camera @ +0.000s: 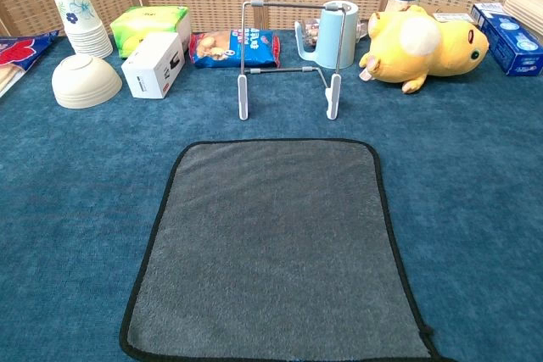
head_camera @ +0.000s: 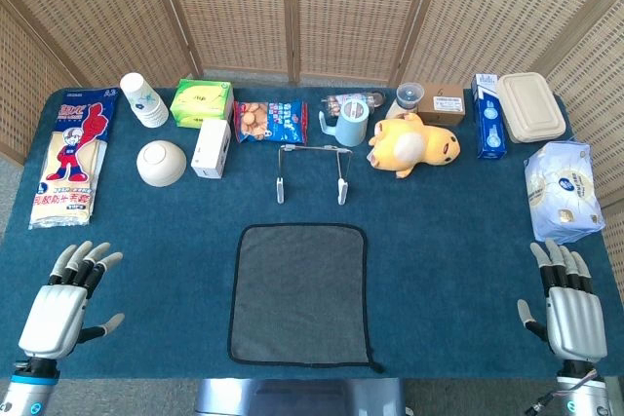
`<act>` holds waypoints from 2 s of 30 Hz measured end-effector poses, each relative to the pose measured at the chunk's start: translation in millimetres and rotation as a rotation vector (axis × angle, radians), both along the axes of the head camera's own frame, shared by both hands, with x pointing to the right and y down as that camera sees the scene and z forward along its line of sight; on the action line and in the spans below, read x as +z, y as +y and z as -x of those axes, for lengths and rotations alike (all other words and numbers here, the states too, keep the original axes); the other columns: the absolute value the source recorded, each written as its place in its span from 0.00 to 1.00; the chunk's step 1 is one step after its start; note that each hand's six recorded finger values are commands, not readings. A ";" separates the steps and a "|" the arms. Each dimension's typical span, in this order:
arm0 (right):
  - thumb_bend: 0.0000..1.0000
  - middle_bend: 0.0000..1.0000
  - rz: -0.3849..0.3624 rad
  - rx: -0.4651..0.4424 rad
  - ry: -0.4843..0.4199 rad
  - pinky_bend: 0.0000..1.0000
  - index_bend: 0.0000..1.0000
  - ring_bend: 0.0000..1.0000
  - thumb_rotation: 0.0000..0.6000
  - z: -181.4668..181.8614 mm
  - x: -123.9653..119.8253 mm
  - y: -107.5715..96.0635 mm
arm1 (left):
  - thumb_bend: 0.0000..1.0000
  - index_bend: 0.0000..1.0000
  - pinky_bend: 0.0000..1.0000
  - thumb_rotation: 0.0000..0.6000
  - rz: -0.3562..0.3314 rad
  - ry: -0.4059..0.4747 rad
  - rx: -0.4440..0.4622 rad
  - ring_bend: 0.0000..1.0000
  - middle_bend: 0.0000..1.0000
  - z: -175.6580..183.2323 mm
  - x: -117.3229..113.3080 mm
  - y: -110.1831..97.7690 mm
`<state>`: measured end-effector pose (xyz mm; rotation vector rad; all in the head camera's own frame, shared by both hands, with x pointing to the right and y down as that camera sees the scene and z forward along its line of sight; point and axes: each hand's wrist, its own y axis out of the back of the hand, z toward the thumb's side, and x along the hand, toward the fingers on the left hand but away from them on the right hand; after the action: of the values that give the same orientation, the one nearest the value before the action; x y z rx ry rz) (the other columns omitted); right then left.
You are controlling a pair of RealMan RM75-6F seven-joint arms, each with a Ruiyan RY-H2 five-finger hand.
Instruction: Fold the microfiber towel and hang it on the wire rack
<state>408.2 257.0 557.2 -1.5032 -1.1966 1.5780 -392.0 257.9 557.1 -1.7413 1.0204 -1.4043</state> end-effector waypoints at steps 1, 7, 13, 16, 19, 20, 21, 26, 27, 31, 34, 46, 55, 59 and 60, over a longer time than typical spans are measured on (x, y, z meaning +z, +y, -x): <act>0.31 0.02 0.001 0.001 0.000 0.00 0.03 0.00 1.00 -0.1 0.5 -0.2 | 0.16 0.19 0.00 1.00 0.002 -0.001 0.001 0.04 0.15 -0.4 0.6 -0.3; 0.31 0.02 0.004 0.000 0.000 0.00 0.03 0.00 1.00 0.1 2.9 -1.8 | 0.16 0.19 0.00 1.00 0.014 -0.008 0.002 0.04 0.15 -1.0 3.7 -0.3; 0.31 0.02 0.000 0.004 -0.002 0.00 0.03 0.00 1.00 -0.9 1.7 -0.5 | 0.16 0.19 0.00 1.00 0.008 -0.005 0.013 0.05 0.15 -3.5 0.8 -2.9; 0.31 0.02 0.000 0.007 -0.001 0.00 0.03 0.00 1.00 -1.5 1.3 0.2 | 0.16 0.20 0.00 1.00 0.023 -0.007 0.020 0.05 0.16 -3.9 2.2 -3.2; 0.31 0.02 -0.001 0.004 0.002 0.00 0.03 0.00 1.00 -0.4 0.5 0.0 | 0.16 0.20 0.00 1.00 0.046 -0.004 0.037 0.06 0.16 -6.3 5.8 -4.4; 0.31 0.02 -0.002 0.002 0.005 0.00 0.03 0.00 1.00 0.3 0.0 -0.3 | 0.16 0.20 0.00 1.00 0.053 -0.002 0.045 0.06 0.16 -7.4 7.2 -5.1; 0.31 0.02 -0.003 0.001 0.007 0.00 0.03 0.00 1.00 0.8 -0.6 -0.6 | 0.16 0.20 0.00 1.00 0.061 0.001 0.053 0.06 0.16 -9.0 8.7 -5.9; 0.31 0.02 -0.008 0.002 0.022 0.00 0.03 0.00 1.00 3.4 -3.2 -1.8 | 0.16 0.20 0.00 1.00 0.112 0.036 0.127 0.06 0.16 -24.6 19.0 -13.5; 0.31 0.02 -0.008 0.003 0.024 0.00 0.03 0.00 1.00 3.7 -3.6 -1.7 | 0.16 0.21 0.00 1.00 0.122 0.043 0.146 0.06 0.16 -28.6 21.2 -15.3; 0.31 0.02 -0.011 0.014 0.036 0.00 0.03 0.00 1.00 3.7 -6.9 -0.4 | 0.16 0.21 0.00 1.00 0.184 0.082 0.237 0.06 0.15 -50.9 33.3 -22.4; 0.31 0.02 -0.017 0.026 0.050 0.00 0.03 0.00 1.00 2.0 -11.7 1.0 | 0.16 0.21 0.00 1.00 0.249 0.130 0.304 0.06 0.15 -71.2 43.1 -25.4; 0.31 0.02 -0.027 0.056 0.071 0.00 0.03 0.00 1.00 -4.1 -21.7 8.0 | 0.16 0.23 0.00 1.00 0.380 0.293 0.621 0.06 0.15 -180.3 69.4 -27.6; 0.31 0.02 -0.037 0.066 0.061 0.00 0.03 0.00 1.00 -11.5 -27.0 11.0 | 0.16 0.23 0.00 1.00 0.368 0.370 0.731 0.07 0.16 -243.2 76.8 -6.4; 0.31 0.02 -0.039 0.076 0.057 0.00 0.03 0.00 1.00 -18.8 -28.7 13.5 | 0.16 0.23 0.00 1.00 0.347 0.370 0.747 0.07 0.16 -259.0 80.9 2.9; 0.31 0.02 -0.039 0.079 0.057 0.00 0.03 0.00 1.00 -20.6 -29.0 14.0 | 0.16 0.23 0.00 1.00 0.344 0.370 0.747 0.07 0.16 -262.4 81.9 5.5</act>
<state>428.7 271.0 528.2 -1.3926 -1.2608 1.6282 -129.6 263.4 639.0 -2.3549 0.2142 -0.8145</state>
